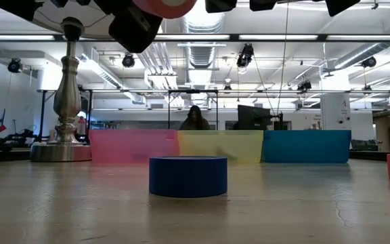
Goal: Pick and place Stapler, Stapler remover, tape
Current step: Put the pink tape into the blue bin
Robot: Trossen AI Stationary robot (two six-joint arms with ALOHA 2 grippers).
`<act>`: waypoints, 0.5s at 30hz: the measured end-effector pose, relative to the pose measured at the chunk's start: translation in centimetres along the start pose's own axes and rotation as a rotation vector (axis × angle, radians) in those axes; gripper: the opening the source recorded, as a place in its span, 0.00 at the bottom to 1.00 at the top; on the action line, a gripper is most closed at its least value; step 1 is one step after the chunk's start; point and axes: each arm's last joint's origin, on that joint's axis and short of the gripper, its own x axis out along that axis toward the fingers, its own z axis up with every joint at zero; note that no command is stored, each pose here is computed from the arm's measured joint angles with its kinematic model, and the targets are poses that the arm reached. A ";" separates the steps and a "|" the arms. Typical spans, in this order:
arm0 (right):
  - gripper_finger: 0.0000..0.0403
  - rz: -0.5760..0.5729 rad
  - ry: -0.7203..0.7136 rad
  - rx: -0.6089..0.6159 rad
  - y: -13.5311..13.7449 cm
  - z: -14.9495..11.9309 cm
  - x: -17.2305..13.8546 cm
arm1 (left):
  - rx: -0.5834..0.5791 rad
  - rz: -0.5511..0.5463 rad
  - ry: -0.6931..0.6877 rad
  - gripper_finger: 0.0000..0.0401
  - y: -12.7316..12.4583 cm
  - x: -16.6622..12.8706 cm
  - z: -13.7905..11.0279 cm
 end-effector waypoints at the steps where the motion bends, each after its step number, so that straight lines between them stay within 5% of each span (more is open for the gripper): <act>1: 0.29 0.000 0.000 0.000 0.0 0.0 0.0 | 0.000 0.000 0.000 0.16 0.0 0.0 0.0; 15: 0.44 -0.002 -0.044 0.088 0.0 0.4 0.0 | -0.001 -0.029 -0.010 0.16 0.2 0.0 0.3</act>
